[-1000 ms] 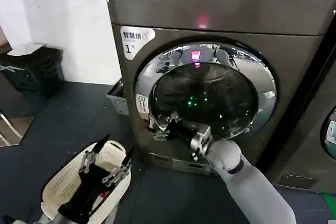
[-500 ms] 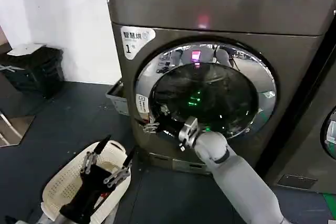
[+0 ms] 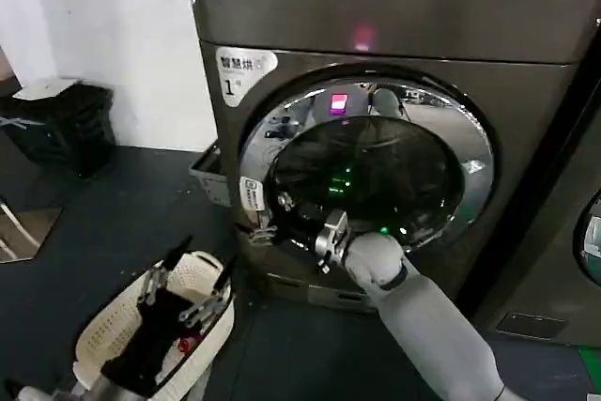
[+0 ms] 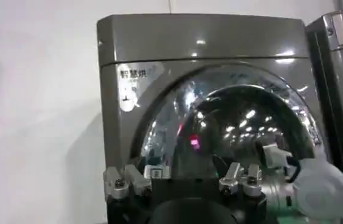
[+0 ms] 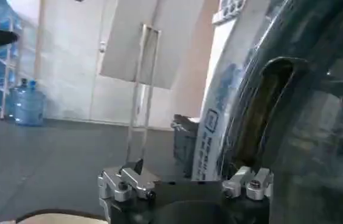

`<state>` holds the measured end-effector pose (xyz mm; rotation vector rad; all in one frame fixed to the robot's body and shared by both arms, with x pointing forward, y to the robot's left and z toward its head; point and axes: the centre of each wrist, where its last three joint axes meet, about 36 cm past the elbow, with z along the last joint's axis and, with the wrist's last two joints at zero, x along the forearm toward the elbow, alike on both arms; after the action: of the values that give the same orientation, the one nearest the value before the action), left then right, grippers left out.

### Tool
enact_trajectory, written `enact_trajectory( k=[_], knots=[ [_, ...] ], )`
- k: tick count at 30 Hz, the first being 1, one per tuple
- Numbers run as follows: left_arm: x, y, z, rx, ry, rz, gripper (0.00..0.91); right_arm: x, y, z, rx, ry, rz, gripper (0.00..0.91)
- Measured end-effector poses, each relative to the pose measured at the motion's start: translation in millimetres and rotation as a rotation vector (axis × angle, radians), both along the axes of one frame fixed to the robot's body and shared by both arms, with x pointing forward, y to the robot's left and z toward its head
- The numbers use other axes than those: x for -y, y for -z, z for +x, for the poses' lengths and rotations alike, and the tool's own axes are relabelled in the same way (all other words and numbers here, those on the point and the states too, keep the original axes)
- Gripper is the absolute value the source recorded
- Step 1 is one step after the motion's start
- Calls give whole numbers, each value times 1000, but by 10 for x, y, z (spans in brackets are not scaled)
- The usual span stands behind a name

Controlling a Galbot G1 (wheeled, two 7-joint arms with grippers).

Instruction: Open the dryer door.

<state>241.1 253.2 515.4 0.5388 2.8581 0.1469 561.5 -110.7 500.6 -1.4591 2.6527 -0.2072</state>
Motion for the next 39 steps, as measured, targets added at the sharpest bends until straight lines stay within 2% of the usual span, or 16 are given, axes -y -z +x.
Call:
enact_trajectory(
  k=[4,16,22,28,31,39],
  knots=[
    [-4,-8,9,-5,2,-16,907,-8,-5,6,6,-47,-22,907],
    [-101,-66,84,-8,-11,-33,907,60,10,4,-5,-123,-31,907],
    [-165,-133,132,-43,-34,-30,907,186,21,-32,-19,-183,-23,907],
    [-273,-179,219,-51,-80,-25,907,324,25,-60,-26,-230,-7,907],
    [-335,-189,260,-42,-108,-15,907,407,23,-89,-27,-252,-16,907],
    [-462,-234,377,-70,-75,20,907,612,40,-174,-59,-309,-27,907]
  ],
)
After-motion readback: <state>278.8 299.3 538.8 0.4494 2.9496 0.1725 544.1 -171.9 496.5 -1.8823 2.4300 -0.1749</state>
